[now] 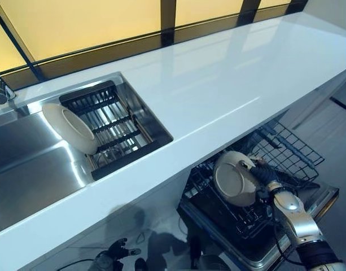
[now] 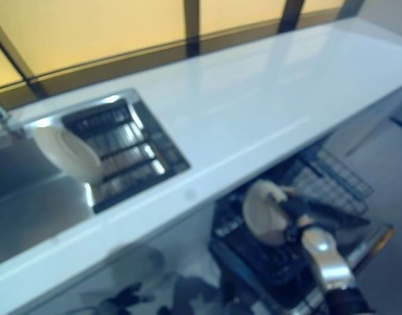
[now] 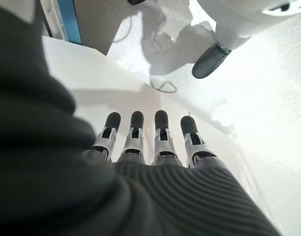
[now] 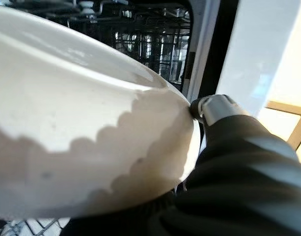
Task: Take plates into dishwasher
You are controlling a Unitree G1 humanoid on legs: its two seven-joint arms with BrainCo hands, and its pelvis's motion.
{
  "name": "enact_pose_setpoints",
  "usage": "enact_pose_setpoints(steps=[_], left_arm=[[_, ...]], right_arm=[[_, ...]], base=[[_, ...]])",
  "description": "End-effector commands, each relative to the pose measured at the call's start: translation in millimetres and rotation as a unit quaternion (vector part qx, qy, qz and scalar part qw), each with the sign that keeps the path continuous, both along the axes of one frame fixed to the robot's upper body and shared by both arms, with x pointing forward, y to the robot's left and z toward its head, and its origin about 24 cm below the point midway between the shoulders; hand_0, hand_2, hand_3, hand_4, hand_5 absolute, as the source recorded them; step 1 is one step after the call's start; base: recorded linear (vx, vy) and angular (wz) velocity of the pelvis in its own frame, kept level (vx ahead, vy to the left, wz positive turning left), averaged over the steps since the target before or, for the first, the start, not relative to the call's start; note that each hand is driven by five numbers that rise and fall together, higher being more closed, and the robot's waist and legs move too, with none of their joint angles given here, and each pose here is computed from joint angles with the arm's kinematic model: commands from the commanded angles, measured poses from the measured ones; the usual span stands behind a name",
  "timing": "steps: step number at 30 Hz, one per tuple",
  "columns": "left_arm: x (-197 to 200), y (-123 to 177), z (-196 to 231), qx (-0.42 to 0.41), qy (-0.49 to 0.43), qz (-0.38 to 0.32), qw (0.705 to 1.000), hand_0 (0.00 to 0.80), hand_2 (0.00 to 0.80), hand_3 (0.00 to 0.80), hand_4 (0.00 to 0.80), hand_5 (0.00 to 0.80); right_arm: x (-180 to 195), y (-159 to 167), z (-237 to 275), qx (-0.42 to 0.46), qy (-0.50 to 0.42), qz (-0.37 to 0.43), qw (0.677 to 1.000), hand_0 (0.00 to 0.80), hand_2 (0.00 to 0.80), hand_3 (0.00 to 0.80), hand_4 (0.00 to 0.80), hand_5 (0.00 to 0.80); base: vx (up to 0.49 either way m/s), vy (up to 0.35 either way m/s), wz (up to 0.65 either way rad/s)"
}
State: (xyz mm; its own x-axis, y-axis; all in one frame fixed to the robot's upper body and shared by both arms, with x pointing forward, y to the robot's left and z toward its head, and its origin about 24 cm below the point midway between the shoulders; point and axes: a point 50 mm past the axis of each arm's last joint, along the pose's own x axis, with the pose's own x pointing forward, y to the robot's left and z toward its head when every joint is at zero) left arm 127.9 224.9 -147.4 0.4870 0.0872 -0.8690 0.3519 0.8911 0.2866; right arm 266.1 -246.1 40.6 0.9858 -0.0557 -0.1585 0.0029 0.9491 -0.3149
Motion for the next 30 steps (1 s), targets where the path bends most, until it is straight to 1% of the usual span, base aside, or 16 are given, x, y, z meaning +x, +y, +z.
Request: enact_pose_setpoints(steps=[1, 12, 21, 26, 30], left_arm=[[20.8, -3.2, 6.4, 0.005, -0.023, -0.019, 1.0, 0.0, 0.0, 0.0, 0.0, 0.0], [33.5, -12.8, 10.1, -0.005, -0.04, -0.03, 0.999, 0.0, 0.0, 0.0, 0.0, 0.0], [43.6, -15.3, 14.4, -0.004, -0.052, -0.038, 0.998, 0.0, 0.0, 0.0, 0.0, 0.0], [46.3, -17.3, 15.6, -0.007, -0.056, -0.043, 0.998, 0.0, 0.0, 0.0, 0.0, 0.0], [48.4, -19.6, 16.2, -0.009, -0.058, -0.045, 0.997, 0.0, 0.0, 0.0, 0.0, 0.0]], right_arm=[[28.1, 10.1, 38.5, -0.029, -0.093, -0.009, 0.995, 0.8, 0.8, 0.8, 0.8, 0.8], [34.6, 20.2, 30.2, -0.109, -0.097, -0.025, 0.989, 0.8, 0.8, 0.8, 0.8, 0.8], [35.9, 19.8, 8.8, -0.199, -0.051, -0.012, 0.979, 0.8, 0.8, 0.8, 0.8, 0.8], [31.6, 20.5, -11.2, -0.223, -0.017, -0.006, 0.975, 0.8, 0.8, 0.8, 0.8, 0.8], [30.3, 23.1, -23.2, -0.225, 0.005, -0.011, 0.974, 0.8, 0.8, 0.8, 0.8, 0.8]], base=[[-0.018, -0.002, 0.1], [-0.012, 0.004, 0.05], [-0.004, 0.002, 0.02], [0.006, 0.002, 0.05], [0.004, -0.001, 0.08]])
